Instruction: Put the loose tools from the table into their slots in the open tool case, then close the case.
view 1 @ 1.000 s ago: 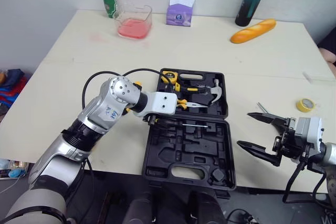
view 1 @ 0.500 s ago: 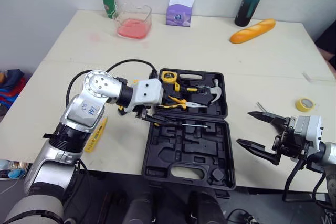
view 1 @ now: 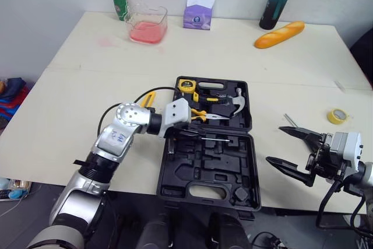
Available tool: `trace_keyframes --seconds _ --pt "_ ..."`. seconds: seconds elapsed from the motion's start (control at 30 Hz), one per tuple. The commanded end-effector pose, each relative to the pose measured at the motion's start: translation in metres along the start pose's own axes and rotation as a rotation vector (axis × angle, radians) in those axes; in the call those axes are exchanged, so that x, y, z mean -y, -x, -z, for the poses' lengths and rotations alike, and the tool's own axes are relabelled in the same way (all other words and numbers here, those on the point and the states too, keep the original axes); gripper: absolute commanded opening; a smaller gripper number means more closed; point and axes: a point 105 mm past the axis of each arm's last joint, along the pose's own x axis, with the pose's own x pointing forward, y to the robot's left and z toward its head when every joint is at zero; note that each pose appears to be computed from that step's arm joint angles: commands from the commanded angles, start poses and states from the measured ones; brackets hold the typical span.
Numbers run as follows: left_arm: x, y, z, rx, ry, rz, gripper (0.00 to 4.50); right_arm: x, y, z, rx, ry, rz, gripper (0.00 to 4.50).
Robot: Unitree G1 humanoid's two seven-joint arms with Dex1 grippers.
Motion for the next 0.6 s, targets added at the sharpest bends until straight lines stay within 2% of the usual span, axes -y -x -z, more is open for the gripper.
trace_keyframes --seconds 0.03,0.6 --pt "0.002 0.001 0.005 -0.014 0.003 -0.007 0.01 0.002 0.007 -0.005 0.005 0.037 0.018 4.5" --pt "-0.002 -0.002 0.033 -0.087 0.095 -0.058 0.01 -0.002 0.011 0.001 -0.003 0.033 0.015 4.5"
